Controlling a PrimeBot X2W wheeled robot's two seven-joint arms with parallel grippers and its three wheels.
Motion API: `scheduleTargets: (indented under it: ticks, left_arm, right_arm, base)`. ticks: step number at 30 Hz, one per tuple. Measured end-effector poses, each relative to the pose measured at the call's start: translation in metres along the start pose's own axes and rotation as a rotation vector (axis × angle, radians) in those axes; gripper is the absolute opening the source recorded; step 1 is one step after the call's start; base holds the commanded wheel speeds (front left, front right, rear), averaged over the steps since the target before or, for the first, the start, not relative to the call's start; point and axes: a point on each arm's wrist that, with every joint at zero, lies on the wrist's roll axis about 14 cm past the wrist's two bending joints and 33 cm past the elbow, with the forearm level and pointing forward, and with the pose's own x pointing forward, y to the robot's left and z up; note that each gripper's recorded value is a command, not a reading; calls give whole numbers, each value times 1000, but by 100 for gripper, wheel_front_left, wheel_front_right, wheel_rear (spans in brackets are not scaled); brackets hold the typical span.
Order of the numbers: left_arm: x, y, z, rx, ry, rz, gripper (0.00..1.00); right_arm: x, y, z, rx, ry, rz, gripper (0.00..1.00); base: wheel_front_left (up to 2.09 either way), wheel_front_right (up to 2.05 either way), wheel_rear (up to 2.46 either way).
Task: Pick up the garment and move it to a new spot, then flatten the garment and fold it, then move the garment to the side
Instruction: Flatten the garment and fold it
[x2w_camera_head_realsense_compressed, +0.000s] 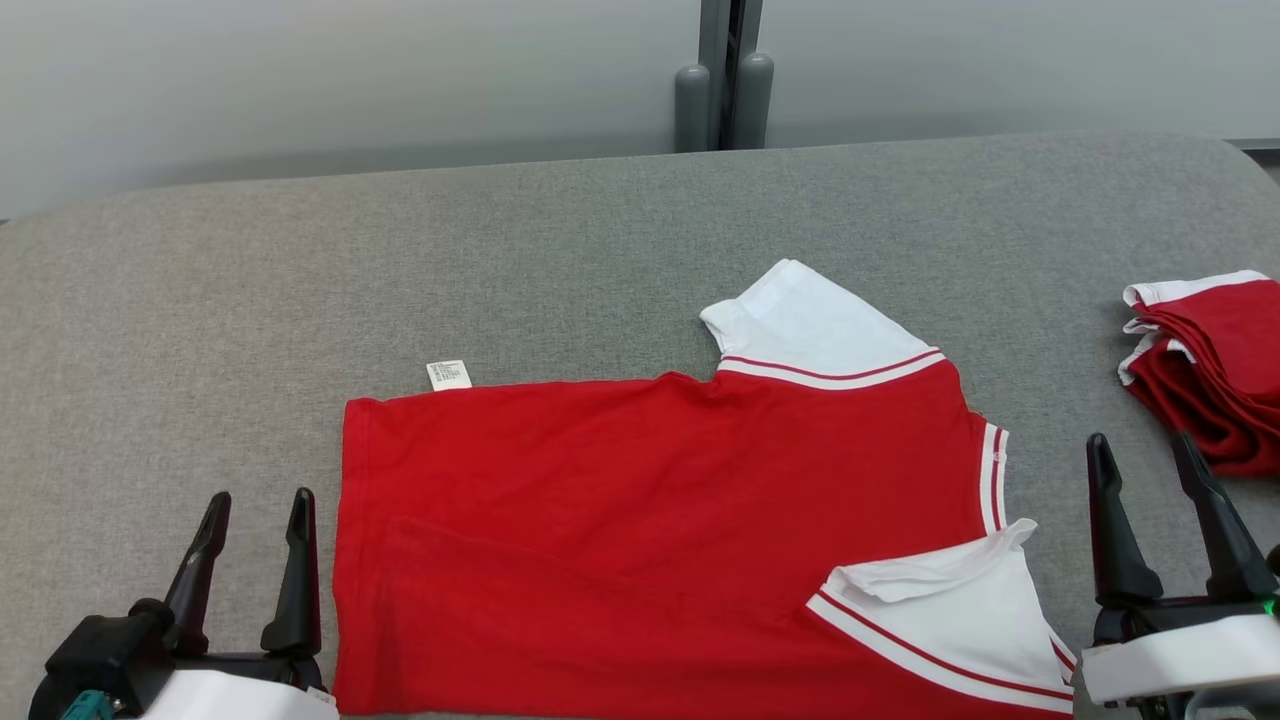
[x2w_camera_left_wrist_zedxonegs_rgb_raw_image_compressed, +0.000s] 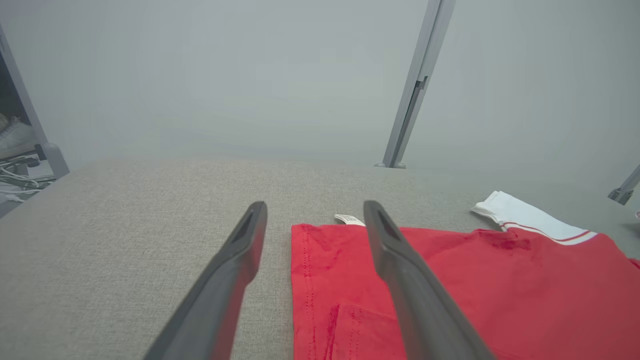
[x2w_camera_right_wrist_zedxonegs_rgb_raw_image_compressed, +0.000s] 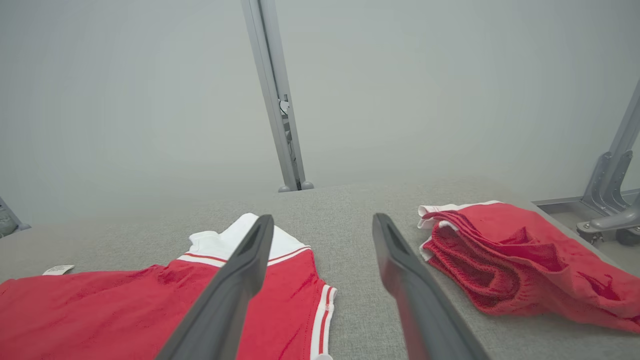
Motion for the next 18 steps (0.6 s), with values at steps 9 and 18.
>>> scheduleTargets:
  ticks: [9, 18]
  left_arm:
    - [1, -2, 4, 21, -15, -7, 100]
    - [3, -1, 5, 25, -17, -1, 100]
  right_arm:
    - [5, 15, 2, 10, 4, 44, 100]
    - [7, 17, -4, 24, 20, 48, 100]
  base:
    - [0, 0, 0]
    - [0, 0, 0]
